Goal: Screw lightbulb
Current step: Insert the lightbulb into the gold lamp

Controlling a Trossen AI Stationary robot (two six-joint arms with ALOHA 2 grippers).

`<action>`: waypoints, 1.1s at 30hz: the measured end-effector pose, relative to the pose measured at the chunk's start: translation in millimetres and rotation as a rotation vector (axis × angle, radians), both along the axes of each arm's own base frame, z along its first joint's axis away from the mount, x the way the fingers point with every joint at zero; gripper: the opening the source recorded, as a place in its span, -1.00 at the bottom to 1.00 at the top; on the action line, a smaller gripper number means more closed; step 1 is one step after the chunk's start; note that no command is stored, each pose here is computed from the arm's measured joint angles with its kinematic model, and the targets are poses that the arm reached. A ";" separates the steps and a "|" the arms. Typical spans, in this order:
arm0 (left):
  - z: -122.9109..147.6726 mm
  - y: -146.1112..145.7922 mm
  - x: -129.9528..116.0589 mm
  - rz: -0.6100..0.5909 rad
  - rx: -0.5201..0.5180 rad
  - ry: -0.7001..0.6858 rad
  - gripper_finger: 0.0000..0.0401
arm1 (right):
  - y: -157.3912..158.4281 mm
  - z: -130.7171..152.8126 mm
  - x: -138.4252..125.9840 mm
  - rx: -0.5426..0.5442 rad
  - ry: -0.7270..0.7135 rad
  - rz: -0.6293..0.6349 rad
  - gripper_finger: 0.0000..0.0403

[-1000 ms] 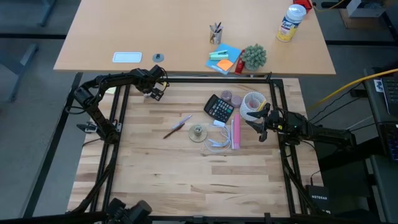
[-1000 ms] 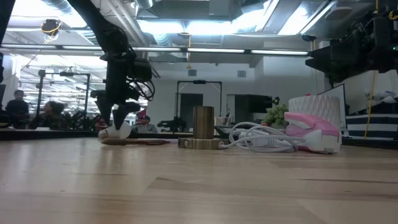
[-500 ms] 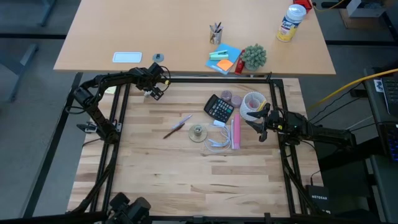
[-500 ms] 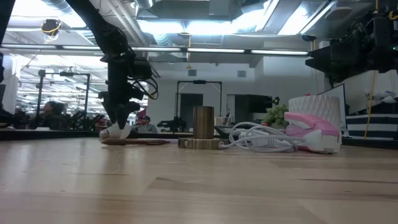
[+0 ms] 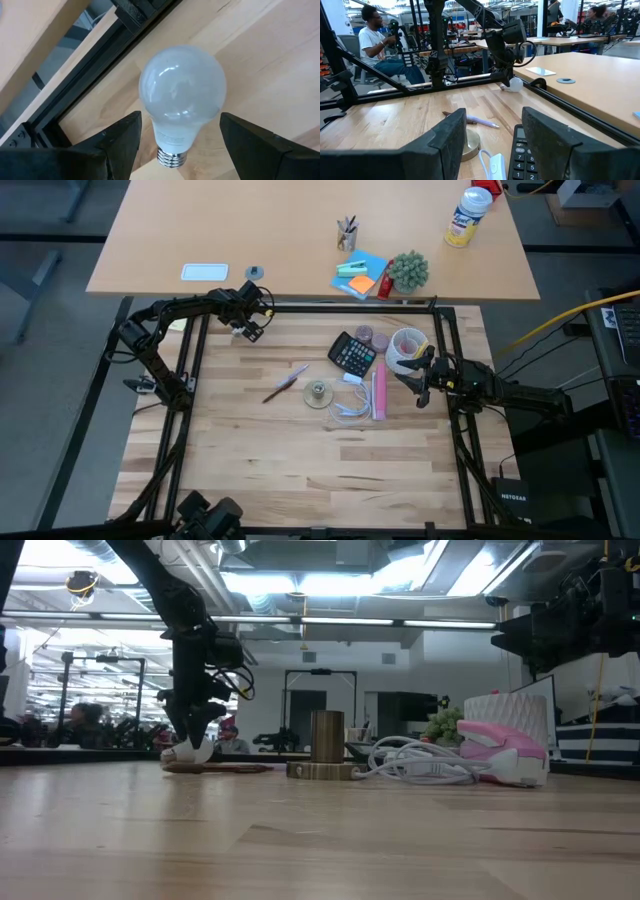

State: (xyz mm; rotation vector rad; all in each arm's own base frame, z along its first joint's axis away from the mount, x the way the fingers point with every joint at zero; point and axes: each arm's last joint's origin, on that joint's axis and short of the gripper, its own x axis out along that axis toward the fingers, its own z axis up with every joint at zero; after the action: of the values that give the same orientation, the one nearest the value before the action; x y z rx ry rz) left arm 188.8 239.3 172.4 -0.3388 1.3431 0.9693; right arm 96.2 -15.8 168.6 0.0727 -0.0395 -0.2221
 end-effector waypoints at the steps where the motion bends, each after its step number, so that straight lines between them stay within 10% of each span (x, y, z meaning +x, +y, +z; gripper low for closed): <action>1: 0.0 0.0 0.0 -0.003 0.000 0.001 0.30 | 0.0 -0.1 0.0 0.000 0.000 0.000 -0.02; 33: -30.9 -7.4 -6.3 -0.022 0.069 -0.044 0.18 | 0.0 0.1 0.0 0.000 0.000 0.000 -0.02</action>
State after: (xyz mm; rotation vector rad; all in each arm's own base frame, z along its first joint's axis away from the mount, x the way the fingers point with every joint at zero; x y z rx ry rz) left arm 182.5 231.9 141.5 -0.2902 1.2679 0.9822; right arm 96.2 -15.9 168.6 0.0725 -0.0395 -0.2221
